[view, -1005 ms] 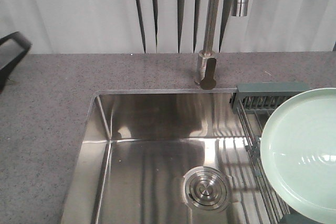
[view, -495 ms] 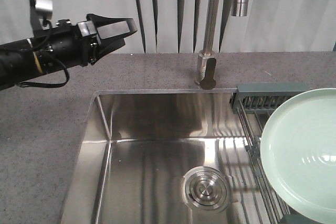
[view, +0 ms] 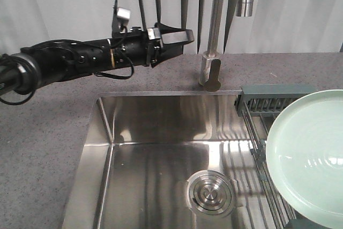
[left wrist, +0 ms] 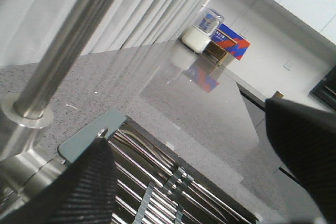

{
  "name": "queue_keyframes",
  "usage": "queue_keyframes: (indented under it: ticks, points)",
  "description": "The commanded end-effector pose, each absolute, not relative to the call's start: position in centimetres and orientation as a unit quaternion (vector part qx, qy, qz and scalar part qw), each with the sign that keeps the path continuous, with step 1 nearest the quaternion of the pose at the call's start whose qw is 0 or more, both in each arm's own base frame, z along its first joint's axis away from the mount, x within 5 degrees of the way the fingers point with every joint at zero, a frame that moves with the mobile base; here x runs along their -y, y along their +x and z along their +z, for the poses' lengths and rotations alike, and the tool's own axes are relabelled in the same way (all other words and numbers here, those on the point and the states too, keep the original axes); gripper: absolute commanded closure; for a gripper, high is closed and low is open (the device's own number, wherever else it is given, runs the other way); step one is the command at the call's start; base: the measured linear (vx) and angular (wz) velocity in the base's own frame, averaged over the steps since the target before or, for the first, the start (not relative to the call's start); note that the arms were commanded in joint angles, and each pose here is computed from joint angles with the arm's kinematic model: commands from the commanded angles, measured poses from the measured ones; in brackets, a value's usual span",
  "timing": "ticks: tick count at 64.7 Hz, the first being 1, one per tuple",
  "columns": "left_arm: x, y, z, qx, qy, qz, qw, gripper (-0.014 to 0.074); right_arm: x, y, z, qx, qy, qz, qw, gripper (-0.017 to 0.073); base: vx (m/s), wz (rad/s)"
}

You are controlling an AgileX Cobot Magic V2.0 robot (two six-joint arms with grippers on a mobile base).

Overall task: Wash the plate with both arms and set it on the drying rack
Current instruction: 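Reach the left gripper forward to the faucet lever handle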

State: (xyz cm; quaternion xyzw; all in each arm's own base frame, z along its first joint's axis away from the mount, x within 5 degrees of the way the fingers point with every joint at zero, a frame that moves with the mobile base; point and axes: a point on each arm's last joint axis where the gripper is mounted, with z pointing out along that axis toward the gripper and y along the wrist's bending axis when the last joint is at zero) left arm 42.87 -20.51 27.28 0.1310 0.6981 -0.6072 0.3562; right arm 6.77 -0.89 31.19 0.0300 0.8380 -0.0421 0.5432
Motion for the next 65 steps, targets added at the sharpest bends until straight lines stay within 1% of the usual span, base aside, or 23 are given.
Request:
queue_keyframes:
  ticks: [1,12,32,54,65]
  points:
    - [21.9,42.9,30.7,-0.658,0.141,-0.634,0.381,0.0018,0.9,7.0,32.9,-0.807,0.029,-0.048,0.588,0.0561,0.00,0.00]
    - [23.9,44.1,29.6,-0.657,0.139,-0.642,0.370,0.0018,0.9,7.0,33.0,-0.807,0.029,-0.048,0.588,0.0561,0.00,0.00]
    - [25.5,45.8,28.6,-0.650,0.133,-0.651,0.369,0.0018,0.9,7.0,33.0,-0.807,0.029,-0.048,0.588,0.0561,0.00,0.00]
    - [27.3,46.4,28.0,-0.648,0.135,-0.650,0.373,0.0018,0.9,7.0,33.0,-0.807,0.030,-0.046,0.588,0.0561,0.00,0.00]
    - [28.2,46.0,28.0,-0.646,0.139,-0.657,0.363,0.0018,0.9,7.0,33.0,-0.807,0.030,-0.046,0.588,0.0561,0.00,0.00]
